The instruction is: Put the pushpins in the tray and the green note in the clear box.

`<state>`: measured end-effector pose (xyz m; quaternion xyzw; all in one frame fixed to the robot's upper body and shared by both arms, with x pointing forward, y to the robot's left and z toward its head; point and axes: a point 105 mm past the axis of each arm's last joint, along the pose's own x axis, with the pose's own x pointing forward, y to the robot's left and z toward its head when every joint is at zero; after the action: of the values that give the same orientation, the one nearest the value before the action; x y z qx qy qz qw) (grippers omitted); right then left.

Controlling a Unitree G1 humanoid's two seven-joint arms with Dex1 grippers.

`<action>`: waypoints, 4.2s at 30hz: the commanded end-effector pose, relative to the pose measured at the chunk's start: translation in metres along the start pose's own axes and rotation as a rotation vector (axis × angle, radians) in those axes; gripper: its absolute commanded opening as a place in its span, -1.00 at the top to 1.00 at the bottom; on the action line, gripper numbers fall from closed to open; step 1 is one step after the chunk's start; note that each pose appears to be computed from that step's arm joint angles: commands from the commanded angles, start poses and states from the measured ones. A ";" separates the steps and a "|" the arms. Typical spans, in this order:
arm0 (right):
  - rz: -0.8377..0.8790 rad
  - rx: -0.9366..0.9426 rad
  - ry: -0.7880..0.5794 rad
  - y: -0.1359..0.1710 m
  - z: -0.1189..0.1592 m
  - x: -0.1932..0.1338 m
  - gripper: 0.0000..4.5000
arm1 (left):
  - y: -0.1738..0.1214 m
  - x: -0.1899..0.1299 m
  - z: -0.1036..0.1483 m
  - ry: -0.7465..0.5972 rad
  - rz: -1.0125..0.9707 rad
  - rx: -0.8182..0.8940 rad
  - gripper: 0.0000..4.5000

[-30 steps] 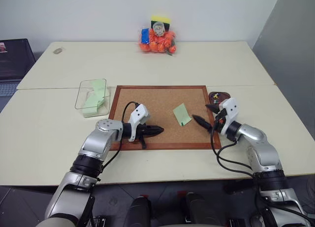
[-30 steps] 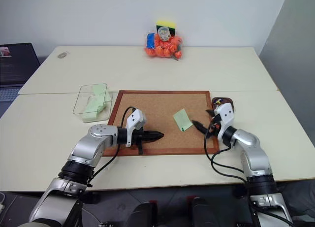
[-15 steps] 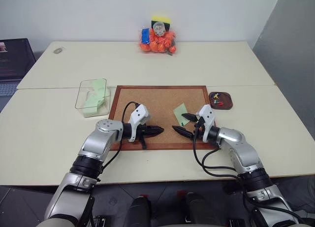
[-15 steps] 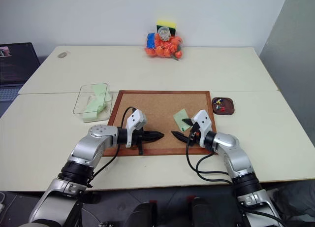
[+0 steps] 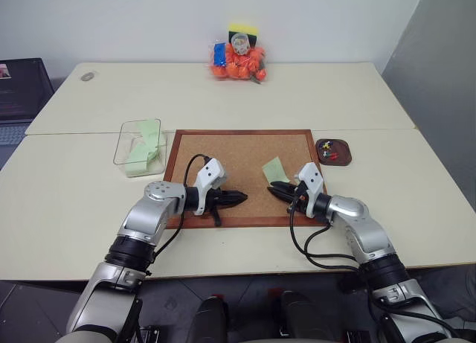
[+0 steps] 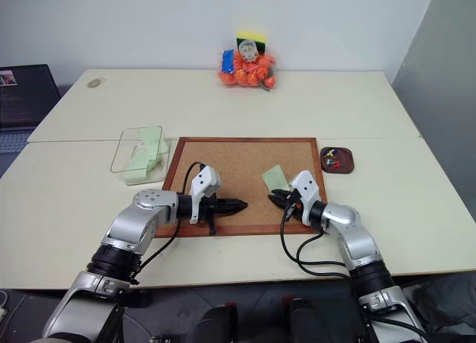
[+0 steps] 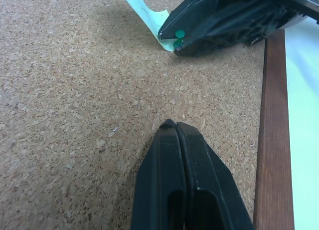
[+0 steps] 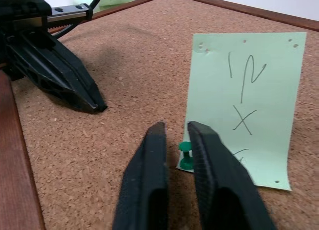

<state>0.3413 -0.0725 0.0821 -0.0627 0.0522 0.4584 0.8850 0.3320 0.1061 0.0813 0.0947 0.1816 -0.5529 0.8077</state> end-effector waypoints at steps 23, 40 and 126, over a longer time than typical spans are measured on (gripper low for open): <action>-0.025 -0.145 -0.199 -0.004 0.086 -0.013 1.00 | -0.006 0.003 0.009 -0.108 -0.043 -0.163 0.84; -0.052 -0.351 -0.099 -0.013 0.068 -0.018 1.00 | -0.003 -0.012 0.059 -0.428 -0.085 -0.621 -0.67; -0.156 -0.254 -0.225 -0.013 0.101 -0.041 1.00 | 0.027 -0.014 0.078 -0.528 0.136 -0.491 0.58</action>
<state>0.3321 -0.0935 0.1706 -0.1185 -0.0745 0.3947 0.9081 0.3692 0.1023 0.1274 -0.2369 0.1343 -0.4076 0.8716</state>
